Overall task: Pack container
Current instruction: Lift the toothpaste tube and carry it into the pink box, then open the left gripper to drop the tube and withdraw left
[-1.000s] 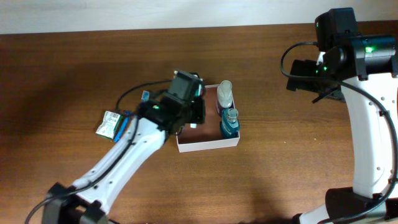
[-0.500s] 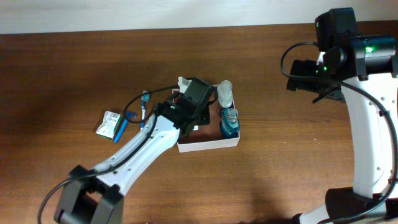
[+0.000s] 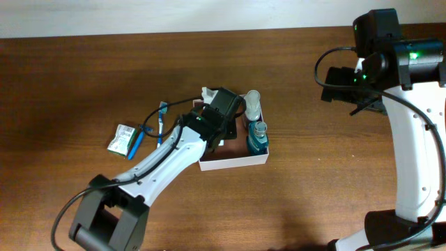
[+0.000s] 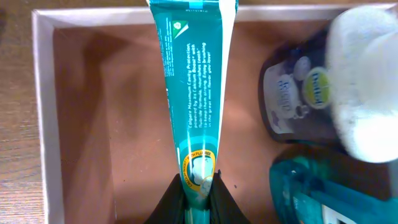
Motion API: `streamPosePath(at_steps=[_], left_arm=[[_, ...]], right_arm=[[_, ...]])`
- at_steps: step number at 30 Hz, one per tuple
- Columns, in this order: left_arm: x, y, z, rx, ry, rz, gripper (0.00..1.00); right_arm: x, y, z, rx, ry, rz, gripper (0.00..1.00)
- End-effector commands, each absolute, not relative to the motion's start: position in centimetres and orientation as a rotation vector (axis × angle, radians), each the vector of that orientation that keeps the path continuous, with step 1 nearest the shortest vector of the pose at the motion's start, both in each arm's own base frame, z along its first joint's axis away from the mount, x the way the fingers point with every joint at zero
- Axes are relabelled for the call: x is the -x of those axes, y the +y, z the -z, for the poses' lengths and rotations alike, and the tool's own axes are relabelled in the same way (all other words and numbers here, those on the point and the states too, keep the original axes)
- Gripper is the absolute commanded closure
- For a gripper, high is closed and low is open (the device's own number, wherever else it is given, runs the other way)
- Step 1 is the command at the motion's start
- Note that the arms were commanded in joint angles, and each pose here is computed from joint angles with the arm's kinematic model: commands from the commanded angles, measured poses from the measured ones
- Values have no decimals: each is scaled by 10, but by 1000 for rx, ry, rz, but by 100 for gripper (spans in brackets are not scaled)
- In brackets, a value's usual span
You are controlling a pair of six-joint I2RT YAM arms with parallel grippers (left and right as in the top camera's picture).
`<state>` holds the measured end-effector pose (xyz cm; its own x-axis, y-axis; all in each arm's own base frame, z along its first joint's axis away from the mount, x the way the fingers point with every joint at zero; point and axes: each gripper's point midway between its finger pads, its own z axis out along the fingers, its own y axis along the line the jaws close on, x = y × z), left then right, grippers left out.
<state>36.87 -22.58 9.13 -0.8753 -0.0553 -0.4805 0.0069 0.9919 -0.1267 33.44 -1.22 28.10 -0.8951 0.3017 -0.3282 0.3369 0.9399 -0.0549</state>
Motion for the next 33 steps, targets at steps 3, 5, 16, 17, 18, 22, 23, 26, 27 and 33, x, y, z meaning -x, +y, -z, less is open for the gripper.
streamPosePath(at_steps=[3,5,16,17,18,22,23,26,27,33], left_arm=[[-372,-227,-72,47,2661,132,91],[-372,-228,-67,45,2670,131,91],[-374,-230,-50,42,2689,112,91],[-374,-230,-49,42,2691,111,91],[-374,-230,-49,42,2690,112,91],[-375,-231,-49,43,2686,115,91],[-375,-231,-49,42,2686,115,91],[-375,-231,-49,42,2687,115,77],[-375,-231,-49,42,2687,115,77],[-373,-234,-49,34,2697,138,75]], right_arm=[[-335,-16,-284,-477,2763,177,2],[-335,-16,-284,-477,2763,178,2],[-335,-16,-284,-477,2763,178,2],[-335,-16,-284,-477,2763,177,2],[-335,-16,-284,-477,2763,177,2],[-335,-16,-284,-477,2763,178,2],[-335,-16,-284,-477,2763,177,2],[-335,-16,-284,-477,2763,177,2],[-335,-16,-284,-477,2763,177,2],[-335,-16,-284,-477,2763,177,2]])
